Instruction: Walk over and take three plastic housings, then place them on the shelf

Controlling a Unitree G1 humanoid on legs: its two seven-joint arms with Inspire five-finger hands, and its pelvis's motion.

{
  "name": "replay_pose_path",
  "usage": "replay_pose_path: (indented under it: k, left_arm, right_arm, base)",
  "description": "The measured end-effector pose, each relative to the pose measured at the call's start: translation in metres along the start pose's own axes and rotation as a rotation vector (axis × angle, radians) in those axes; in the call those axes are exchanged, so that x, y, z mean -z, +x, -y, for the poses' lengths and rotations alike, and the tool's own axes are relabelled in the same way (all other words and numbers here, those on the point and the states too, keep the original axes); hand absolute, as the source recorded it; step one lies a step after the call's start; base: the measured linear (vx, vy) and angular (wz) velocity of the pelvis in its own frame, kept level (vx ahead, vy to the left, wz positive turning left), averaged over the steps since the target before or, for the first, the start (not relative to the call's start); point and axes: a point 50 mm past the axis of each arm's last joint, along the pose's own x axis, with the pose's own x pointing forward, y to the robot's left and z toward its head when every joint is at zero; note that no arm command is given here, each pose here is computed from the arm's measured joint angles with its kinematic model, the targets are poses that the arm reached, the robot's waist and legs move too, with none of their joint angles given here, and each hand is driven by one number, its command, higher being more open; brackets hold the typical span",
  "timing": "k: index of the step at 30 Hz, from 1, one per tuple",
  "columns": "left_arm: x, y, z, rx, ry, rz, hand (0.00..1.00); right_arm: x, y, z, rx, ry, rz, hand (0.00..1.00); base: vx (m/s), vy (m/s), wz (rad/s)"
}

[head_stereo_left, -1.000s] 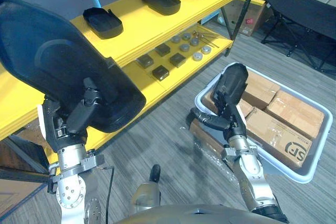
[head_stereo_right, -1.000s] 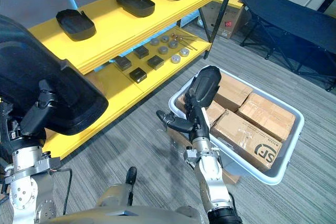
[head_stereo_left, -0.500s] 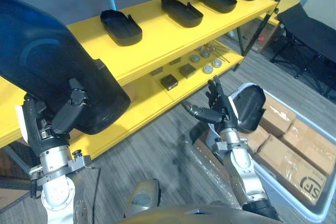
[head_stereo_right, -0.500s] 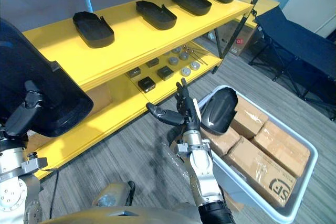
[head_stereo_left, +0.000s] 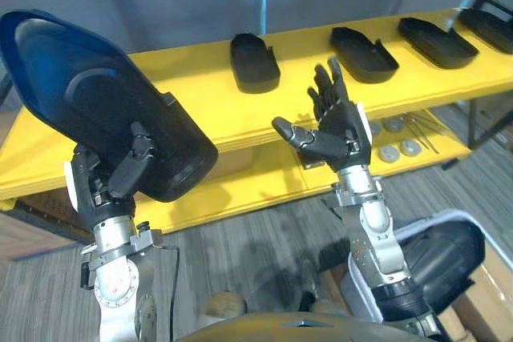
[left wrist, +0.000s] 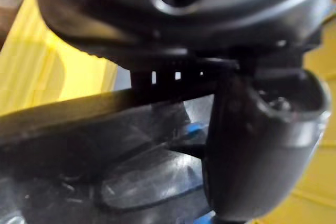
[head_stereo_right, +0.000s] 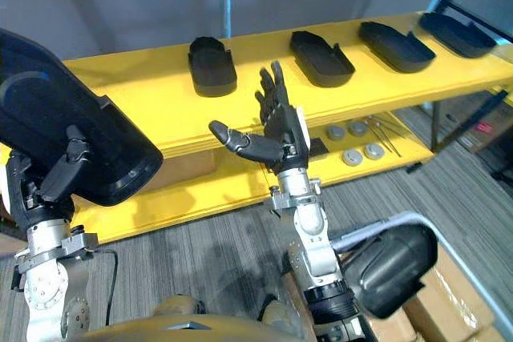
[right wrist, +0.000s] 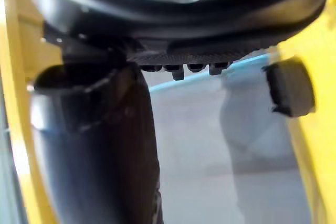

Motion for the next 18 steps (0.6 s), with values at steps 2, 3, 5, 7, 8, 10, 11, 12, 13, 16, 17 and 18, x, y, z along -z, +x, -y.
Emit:
replay_pose_path:
  k: [2,3,5,7,8,10,11,12,13,16,17,18]
  left_arm:
    - [0.001,-0.001,0.001,0.007,-0.011,-0.005,0.0]
    - [0.002,-0.001,0.001,0.017,-0.012,-0.009,0.0]
    - [0.002,-0.001,0.002,0.032,-0.012,-0.009,0.0]
    - [0.003,0.0,0.004,0.055,-0.015,-0.008,0.0]
    - [0.004,0.001,0.005,0.061,-0.016,-0.008,0.0]
    - [0.007,0.003,0.007,0.079,-0.019,-0.014,0.0]
    - [0.009,0.003,0.007,0.08,-0.017,-0.02,0.0]
    - [0.01,0.006,0.008,0.082,-0.016,-0.021,0.0]
    - [0.01,0.008,0.008,0.084,-0.015,-0.013,0.0]
    - [0.006,0.017,0.011,0.131,-0.004,0.018,0.0]
    - [0.005,0.019,0.011,0.151,0.011,0.025,0.0]
    - [0.004,0.019,0.01,0.168,0.025,0.029,0.0]
  right_arm:
    - [-0.005,0.002,0.008,0.005,-0.027,0.027,1.0]
    - [-0.008,0.0,0.015,0.035,-0.042,0.034,1.0]
    - [-0.013,-0.002,0.026,0.082,-0.063,0.056,1.0]
    - [-0.018,-0.003,0.037,0.141,-0.08,0.078,1.0]
    - [-0.018,-0.003,0.038,0.156,-0.077,0.082,1.0]
    - [-0.019,-0.005,0.042,0.193,-0.081,0.087,1.0]
    - [-0.017,-0.007,0.042,0.209,-0.072,0.08,1.0]
    - [-0.013,-0.01,0.039,0.224,-0.054,0.071,1.0]
    - [-0.012,-0.011,0.038,0.224,-0.056,0.069,1.0]
    - [-0.006,-0.017,0.035,0.256,-0.037,0.049,1.0]
    - [-0.003,-0.022,0.034,0.274,-0.024,0.04,1.0]
    - [0.0,-0.027,0.033,0.294,-0.01,0.031,1.0]
  base:
    - [0.09,-0.151,0.65]
    - [0.06,-0.043,0.59]
    - [0.02,0.022,0.56]
    - [-0.02,0.154,0.59]
    - [-0.05,0.25,0.4]
    - [-0.06,0.303,0.07]
    - [-0.01,0.358,-0.22]
    - [0.03,0.294,-0.24]
    - [0.04,0.332,-0.25]
    - [0.05,0.257,-0.26]
    - [0.07,0.204,-0.45]
    - [0.06,0.166,-0.52]
